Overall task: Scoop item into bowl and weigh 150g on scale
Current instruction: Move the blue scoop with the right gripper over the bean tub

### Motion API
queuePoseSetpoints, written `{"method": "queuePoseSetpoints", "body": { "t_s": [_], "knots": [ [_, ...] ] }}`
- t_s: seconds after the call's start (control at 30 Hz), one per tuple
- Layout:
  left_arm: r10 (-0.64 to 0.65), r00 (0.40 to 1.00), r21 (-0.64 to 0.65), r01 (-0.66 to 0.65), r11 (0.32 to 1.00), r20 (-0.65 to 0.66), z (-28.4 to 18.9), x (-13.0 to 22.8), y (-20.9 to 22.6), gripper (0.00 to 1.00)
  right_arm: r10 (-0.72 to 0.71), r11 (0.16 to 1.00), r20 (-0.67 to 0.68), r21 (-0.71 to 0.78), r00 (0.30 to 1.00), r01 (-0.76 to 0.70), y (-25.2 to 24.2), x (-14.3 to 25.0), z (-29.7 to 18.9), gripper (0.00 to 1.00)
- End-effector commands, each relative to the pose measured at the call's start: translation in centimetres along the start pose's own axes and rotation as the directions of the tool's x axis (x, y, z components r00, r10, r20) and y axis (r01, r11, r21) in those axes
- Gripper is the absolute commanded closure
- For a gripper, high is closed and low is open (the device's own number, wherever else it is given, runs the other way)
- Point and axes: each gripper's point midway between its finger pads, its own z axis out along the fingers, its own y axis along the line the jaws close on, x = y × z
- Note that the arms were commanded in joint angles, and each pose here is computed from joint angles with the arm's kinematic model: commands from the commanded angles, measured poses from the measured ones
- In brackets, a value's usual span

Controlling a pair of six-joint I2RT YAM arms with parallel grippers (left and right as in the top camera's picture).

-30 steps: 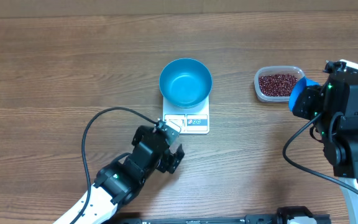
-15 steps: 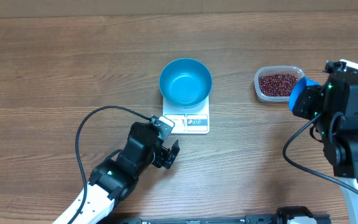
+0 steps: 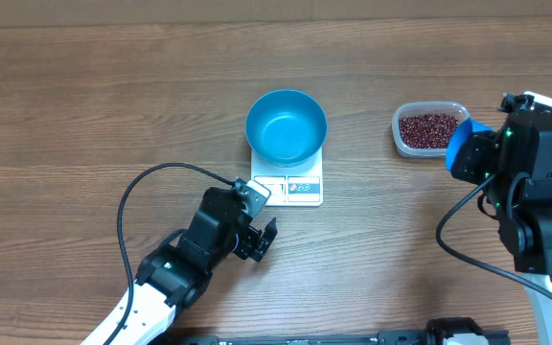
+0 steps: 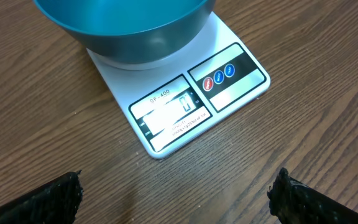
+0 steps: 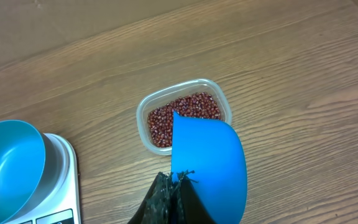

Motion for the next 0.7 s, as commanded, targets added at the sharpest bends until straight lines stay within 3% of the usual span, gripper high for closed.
{"method": "queuePoseSetpoints", "body": {
  "t_s": [0.0,0.4,0.67],
  "knots": [
    [0.012,1.000,0.011,-0.012,1.000,0.015,-0.2,-0.2,-0.1,0.00,0.007,1.000,0.035,-0.011,0.999,-0.007,0.2,-1.1,-0.7,0.96],
    [0.012,1.000,0.011,-0.012,1.000,0.015,-0.2,-0.2,-0.1,0.00,-0.011,1.000,-0.028,-0.023,1.000,0.010,0.9,-0.6,1.3,0.96],
    [0.012,1.000,0.011,-0.012,1.000,0.015,-0.2,-0.2,-0.1,0.00,-0.113,0.994,-0.110,-0.007,0.987,0.113,2.3,-3.4,3.8,0.96]
  ]
}}
